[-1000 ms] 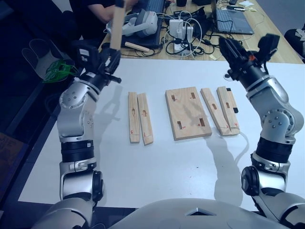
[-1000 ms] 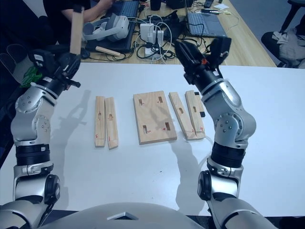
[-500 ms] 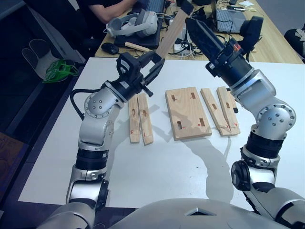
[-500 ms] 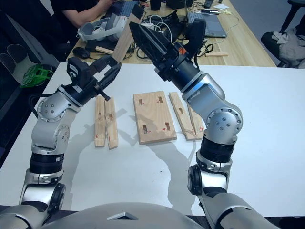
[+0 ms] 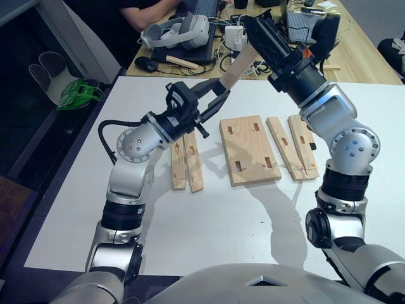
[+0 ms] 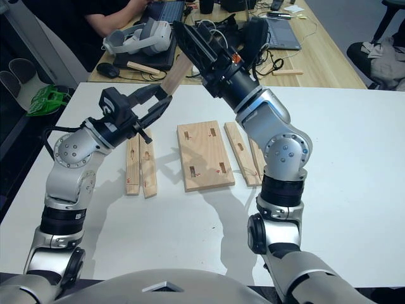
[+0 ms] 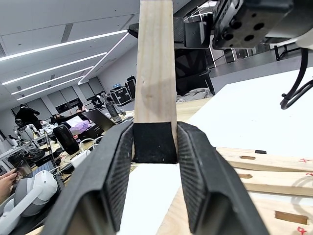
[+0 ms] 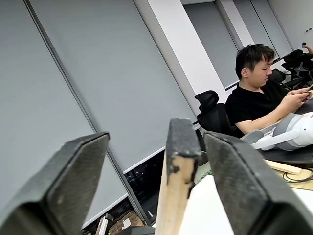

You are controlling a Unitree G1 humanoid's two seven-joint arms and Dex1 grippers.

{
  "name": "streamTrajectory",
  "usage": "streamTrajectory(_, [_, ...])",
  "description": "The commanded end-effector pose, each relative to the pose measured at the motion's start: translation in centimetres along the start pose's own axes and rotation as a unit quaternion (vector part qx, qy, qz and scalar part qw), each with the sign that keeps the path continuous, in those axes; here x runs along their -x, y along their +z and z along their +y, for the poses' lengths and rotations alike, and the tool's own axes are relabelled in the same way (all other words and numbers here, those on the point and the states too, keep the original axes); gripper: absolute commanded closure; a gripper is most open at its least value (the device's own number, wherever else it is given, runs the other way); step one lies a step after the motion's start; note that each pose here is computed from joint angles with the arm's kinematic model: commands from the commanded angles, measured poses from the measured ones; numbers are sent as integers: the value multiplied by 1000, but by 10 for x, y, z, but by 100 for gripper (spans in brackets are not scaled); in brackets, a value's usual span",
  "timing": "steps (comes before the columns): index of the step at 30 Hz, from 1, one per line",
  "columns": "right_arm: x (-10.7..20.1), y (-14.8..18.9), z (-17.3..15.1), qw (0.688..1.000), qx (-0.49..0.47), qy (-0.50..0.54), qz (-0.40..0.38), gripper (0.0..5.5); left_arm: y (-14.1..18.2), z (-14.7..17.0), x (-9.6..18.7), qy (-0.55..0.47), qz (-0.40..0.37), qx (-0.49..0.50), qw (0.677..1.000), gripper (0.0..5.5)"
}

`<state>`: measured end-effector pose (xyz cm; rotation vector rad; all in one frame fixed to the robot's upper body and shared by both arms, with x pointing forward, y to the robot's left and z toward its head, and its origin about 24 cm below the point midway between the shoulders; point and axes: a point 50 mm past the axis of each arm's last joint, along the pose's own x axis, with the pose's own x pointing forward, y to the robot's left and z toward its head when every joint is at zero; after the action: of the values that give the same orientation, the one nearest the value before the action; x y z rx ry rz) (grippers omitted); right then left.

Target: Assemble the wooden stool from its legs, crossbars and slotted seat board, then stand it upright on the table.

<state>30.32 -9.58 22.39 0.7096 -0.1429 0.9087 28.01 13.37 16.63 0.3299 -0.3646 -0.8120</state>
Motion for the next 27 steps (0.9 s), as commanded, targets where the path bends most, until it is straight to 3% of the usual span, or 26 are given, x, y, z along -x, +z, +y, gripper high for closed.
streamTrajectory(1, [0, 6, 0, 1000, -19, 13, 11, 278, -4, 3, 1, 0, 4, -22, 1000, 419])
streamTrajectory(16, [7, -2, -6, 998, -54, -2, 12, 508, 6, -10, -8, -35, -29, -55, 997, 419])
streamTrajectory(22, [9, 1, -6, 999, -47, -6, -2, 511, 9, -8, -11, -14, -37, -52, 998, 419])
streamTrajectory(27, [18, 16, -16, 997, -14, -56, -47, 511, 4, 19, -7, 78, -21, -58, 995, 320])
